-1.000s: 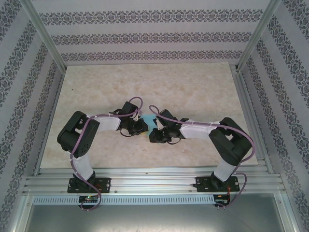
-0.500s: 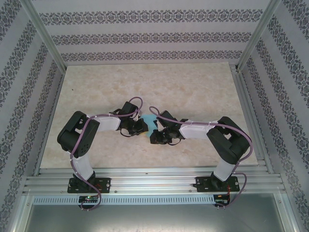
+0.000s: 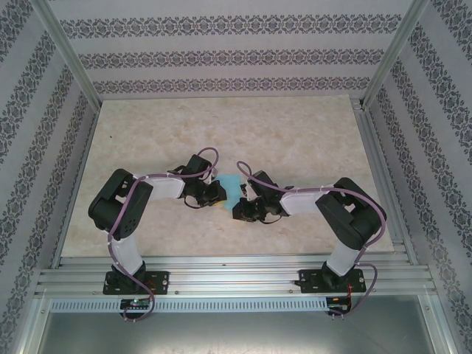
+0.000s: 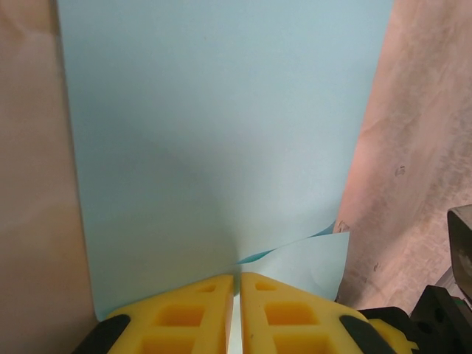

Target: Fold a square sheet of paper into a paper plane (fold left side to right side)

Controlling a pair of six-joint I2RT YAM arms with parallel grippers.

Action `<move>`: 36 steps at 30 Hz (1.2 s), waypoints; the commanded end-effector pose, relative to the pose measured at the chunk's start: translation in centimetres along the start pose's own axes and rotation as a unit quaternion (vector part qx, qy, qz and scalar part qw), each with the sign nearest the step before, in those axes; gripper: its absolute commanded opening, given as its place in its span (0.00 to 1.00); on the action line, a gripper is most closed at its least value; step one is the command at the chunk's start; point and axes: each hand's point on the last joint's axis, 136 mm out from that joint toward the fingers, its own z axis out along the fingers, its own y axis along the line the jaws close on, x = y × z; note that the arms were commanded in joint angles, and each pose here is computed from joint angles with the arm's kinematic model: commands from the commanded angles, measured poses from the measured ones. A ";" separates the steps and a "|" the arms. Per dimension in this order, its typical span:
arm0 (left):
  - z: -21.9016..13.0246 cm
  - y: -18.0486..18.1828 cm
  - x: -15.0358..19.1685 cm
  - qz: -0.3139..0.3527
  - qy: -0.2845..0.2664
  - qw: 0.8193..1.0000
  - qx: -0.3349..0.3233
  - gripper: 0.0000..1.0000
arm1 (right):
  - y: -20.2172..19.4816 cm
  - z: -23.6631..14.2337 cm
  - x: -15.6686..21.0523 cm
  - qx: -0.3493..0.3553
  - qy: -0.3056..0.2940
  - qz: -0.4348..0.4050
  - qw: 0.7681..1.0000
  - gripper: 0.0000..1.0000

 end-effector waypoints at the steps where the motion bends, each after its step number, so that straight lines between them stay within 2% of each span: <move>1: 1.9 6.3 2.5 -0.023 0.027 0.993 -0.112 0.14 | -4.2 0.6 3.6 0.055 0.044 0.057 0.996 0.12; 15: 1.9 6.6 2.4 -0.021 0.028 0.992 -0.118 0.14 | -5.1 -1.0 5.6 0.048 0.039 0.076 0.995 0.08; 23: 1.8 6.1 2.3 -0.019 0.027 0.993 -0.110 0.14 | 0.7 -4.2 1.0 0.014 -0.012 0.033 0.999 0.09; 28: 1.8 5.9 2.2 -0.019 0.025 0.994 -0.109 0.14 | 3.2 -3.8 -1.2 -0.012 -0.030 0.024 0.999 0.08; 36: 1.8 5.8 2.1 -0.020 0.025 0.994 -0.107 0.14 | 0.2 -1.0 -0.9 0.030 -0.002 0.046 0.998 0.08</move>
